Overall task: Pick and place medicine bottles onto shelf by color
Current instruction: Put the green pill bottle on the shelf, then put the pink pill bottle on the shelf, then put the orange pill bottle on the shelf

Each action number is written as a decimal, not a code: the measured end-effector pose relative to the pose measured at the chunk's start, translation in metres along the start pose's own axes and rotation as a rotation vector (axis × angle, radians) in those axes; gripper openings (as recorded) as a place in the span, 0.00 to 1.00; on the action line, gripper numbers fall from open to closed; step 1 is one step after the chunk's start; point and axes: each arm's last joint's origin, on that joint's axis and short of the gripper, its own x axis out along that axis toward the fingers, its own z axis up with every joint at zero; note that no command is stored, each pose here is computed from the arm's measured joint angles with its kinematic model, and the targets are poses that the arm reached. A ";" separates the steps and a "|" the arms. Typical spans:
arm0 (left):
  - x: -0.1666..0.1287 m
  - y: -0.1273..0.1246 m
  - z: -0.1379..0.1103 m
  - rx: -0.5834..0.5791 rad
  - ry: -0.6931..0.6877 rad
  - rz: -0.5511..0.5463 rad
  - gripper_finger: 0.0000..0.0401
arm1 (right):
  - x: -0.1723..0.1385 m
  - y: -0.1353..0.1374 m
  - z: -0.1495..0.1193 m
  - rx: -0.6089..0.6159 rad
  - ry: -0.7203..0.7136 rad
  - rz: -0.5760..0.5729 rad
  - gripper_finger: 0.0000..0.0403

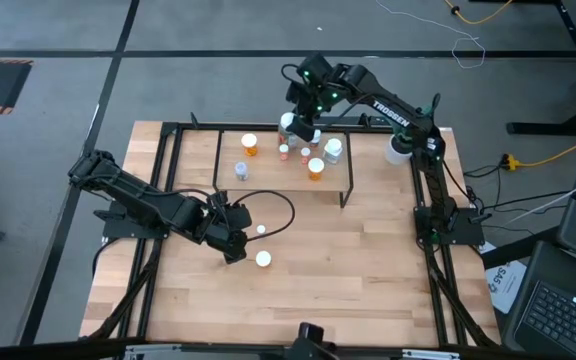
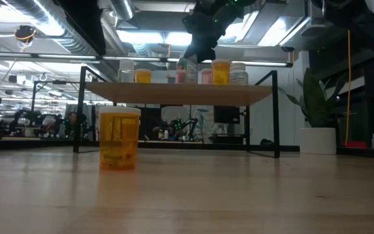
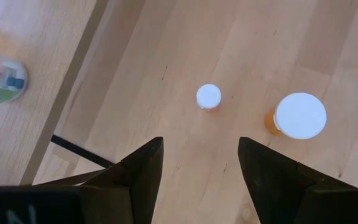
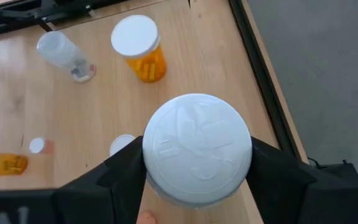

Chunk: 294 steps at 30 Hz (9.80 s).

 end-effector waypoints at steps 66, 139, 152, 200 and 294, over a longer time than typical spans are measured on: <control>0.000 -0.001 -0.001 0.000 0.025 -0.032 0.51 | -0.123 0.064 -0.011 0.025 -0.085 0.008 0.74; 0.085 -0.014 0.014 -0.008 0.139 0.002 0.51 | -0.010 0.239 -0.314 0.034 -0.259 -0.175 0.74; 0.115 -0.011 0.016 -0.004 0.184 0.022 0.51 | -0.004 0.244 -0.313 0.060 -0.243 -0.129 0.74; 0.132 -0.019 0.011 -0.002 0.224 0.017 0.27 | -0.004 0.244 -0.314 0.060 -0.240 -0.121 0.74; -0.034 -0.058 0.084 0.273 0.129 -0.190 0.42 | -0.003 0.236 -0.324 0.207 -0.168 -0.194 0.74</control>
